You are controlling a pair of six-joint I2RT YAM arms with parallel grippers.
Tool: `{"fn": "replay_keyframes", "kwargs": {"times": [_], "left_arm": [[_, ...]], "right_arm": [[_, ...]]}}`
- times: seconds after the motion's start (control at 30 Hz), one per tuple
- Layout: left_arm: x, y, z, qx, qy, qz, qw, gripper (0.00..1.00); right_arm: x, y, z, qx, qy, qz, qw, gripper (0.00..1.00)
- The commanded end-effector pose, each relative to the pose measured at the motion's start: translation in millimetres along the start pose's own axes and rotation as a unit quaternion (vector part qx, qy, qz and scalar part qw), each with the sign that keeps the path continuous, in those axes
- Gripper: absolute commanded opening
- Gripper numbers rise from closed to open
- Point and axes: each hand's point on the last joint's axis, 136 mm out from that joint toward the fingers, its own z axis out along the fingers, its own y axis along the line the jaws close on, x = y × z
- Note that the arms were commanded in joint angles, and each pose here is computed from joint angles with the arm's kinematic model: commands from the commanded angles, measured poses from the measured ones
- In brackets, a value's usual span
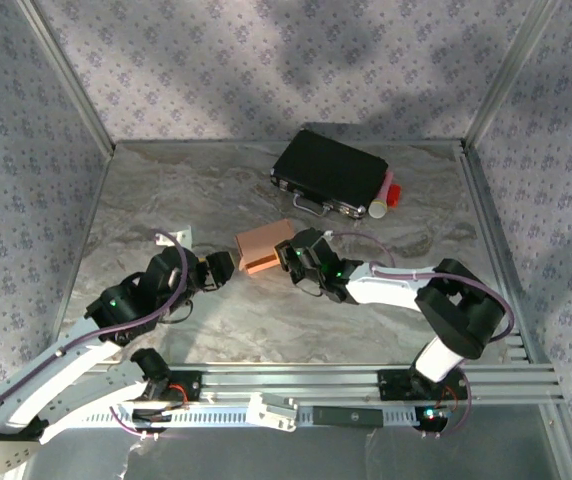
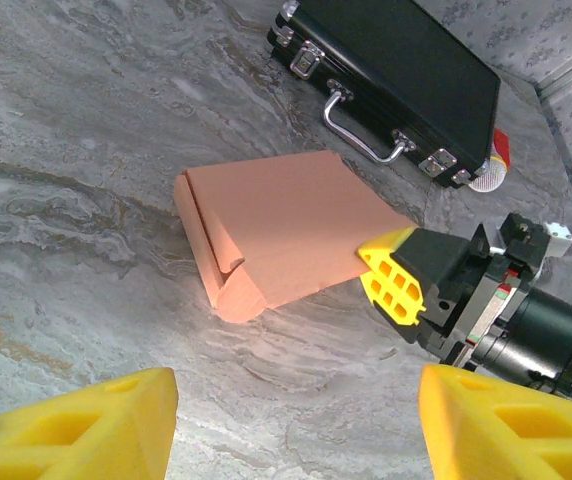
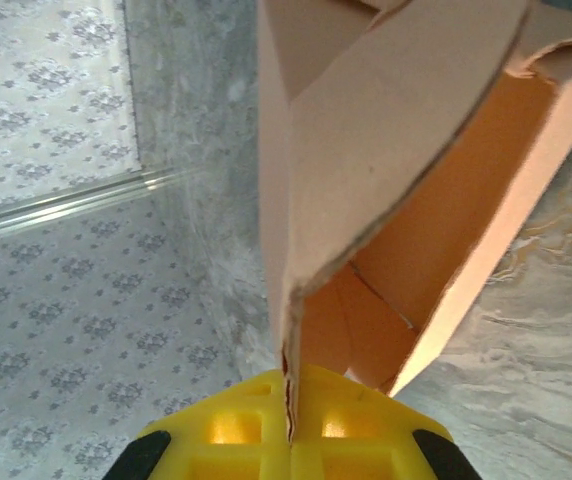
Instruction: Fold the paper box
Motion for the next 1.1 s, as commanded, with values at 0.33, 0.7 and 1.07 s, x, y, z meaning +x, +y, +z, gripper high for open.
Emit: {"fn": "replay_keyframes", "kwargs": {"times": [0.33, 0.7, 1.07], "left_arm": [[7.6, 2.3, 4.1, -0.003, 0.015, 0.001, 1.0, 0.64], [15.8, 3.5, 12.4, -0.005, 0.027, 0.0, 1.0, 0.64], [23.9, 3.1, 24.5, -0.012, 0.049, 0.01, 0.999, 0.64]], "right_arm": [[-6.5, -52.0, 6.8, 0.065, -0.006, 0.002, 0.998, 0.0], [-7.0, -74.1, 14.7, 0.085, -0.003, 0.011, 0.996, 0.0], [-8.7, -40.9, -11.3, 0.068, -0.015, -0.044, 0.997, 0.47]]}}
